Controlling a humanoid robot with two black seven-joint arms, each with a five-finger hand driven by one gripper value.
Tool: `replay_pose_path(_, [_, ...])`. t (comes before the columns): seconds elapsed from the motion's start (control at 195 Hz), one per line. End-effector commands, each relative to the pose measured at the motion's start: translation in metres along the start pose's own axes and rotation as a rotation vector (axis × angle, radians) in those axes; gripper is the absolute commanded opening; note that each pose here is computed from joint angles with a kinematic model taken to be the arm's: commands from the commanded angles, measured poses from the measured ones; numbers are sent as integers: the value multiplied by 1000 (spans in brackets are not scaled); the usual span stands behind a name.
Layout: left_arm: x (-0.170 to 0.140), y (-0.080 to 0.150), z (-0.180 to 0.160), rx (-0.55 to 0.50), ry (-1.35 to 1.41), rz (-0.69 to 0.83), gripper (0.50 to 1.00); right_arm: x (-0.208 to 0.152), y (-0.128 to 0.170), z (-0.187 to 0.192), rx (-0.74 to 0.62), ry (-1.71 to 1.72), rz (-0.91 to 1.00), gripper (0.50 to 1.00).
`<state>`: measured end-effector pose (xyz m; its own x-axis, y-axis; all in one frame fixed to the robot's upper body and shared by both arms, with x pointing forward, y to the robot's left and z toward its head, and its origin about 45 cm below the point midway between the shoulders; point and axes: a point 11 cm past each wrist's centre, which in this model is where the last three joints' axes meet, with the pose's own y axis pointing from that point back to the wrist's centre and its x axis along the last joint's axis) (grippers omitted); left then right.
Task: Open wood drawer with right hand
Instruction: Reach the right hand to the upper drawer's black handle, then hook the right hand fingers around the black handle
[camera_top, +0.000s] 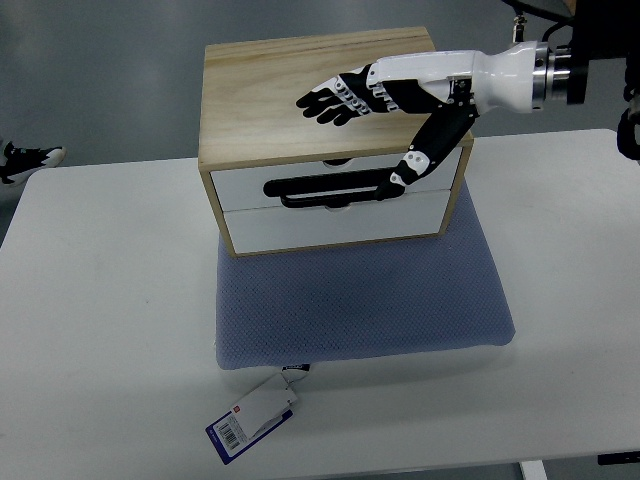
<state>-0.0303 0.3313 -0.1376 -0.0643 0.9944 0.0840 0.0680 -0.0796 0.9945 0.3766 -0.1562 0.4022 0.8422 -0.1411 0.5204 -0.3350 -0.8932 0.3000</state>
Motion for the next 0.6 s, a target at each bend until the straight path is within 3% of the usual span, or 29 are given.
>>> replay_pose_path(0.0, [0,0,0,0,1,0,1000,-13,-23,-4,12,34,-52,948])
replay_pose_path(0.596, [0,0,0,0,-1,0,1000,-38,-46,41,-116,56,-127,948])
